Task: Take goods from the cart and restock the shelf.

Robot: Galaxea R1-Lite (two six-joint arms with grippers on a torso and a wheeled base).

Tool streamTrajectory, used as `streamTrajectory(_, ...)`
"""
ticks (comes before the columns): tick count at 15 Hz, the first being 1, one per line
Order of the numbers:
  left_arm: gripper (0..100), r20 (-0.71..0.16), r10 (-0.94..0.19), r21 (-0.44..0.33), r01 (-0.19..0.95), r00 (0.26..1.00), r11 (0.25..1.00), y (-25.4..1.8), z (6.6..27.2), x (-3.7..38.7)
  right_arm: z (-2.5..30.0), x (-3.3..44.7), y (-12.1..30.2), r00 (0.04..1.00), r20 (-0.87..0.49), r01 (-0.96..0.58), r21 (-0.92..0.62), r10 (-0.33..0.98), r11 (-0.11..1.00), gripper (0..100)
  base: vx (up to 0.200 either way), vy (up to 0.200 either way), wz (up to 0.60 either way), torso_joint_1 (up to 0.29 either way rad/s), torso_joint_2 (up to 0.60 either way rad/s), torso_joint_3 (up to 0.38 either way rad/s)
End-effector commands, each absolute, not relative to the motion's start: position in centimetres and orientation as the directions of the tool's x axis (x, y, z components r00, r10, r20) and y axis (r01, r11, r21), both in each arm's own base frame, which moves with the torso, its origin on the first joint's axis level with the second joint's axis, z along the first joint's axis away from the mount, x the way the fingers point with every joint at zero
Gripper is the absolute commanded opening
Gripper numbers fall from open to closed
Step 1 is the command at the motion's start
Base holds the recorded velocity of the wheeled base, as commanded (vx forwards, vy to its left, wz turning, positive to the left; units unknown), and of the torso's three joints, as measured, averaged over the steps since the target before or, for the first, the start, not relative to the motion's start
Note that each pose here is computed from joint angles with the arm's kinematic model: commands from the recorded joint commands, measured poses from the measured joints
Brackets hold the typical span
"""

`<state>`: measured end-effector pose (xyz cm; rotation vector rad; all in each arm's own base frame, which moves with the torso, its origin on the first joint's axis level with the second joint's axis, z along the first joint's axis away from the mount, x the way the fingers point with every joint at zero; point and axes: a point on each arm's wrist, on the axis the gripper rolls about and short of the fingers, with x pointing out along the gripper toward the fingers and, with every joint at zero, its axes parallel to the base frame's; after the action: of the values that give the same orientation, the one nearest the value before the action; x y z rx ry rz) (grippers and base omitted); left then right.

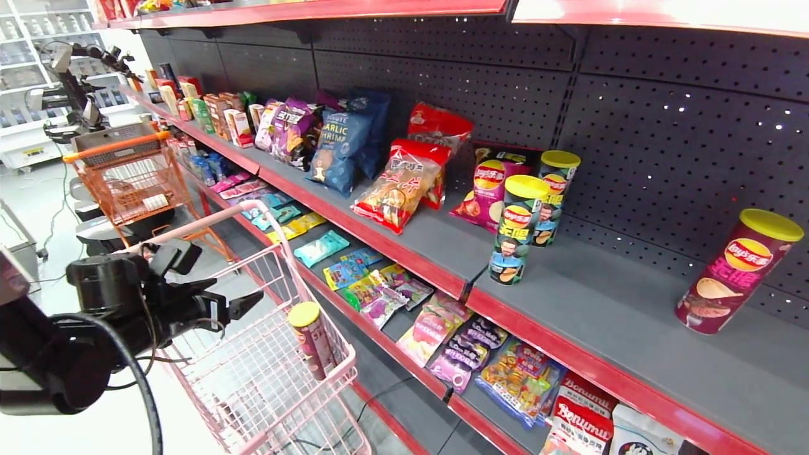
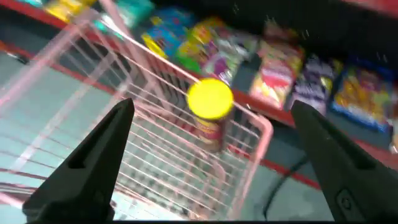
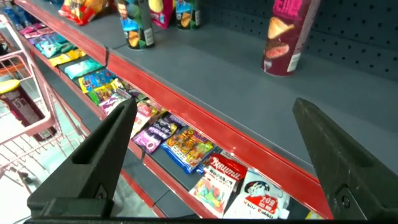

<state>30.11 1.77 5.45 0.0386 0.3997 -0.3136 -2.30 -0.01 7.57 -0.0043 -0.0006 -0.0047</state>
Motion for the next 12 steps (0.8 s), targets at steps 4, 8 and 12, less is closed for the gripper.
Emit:
streamTrajectory(4,100,-0.476,-0.298,-0.058,0.309,0.827,0.949,1.7,2.1,30.5,7.6,-2.3,0.0,1.000,-0.002,0.002,-0.005,-0.002,1.000,100,0.000,0.000,0.00,-0.080,0.20,0.101)
streamTrajectory(8,100,-0.475,-0.276,-0.051,0.288,0.835,0.956,2.2,2.2,30.6,7.6,-2.3,0.0,1.000,0.000,0.002,-0.003,-0.002,1.000,100,0.000,0.000,0.00,-0.112,0.24,0.137)
streamTrajectory(12,100,-0.490,-0.243,-0.051,0.251,0.837,0.967,3.1,1.9,30.2,7.6,-2.3,0.0,1.000,0.000,0.002,-0.003,-0.002,1.000,100,0.000,0.000,0.00,-0.024,0.05,0.031)
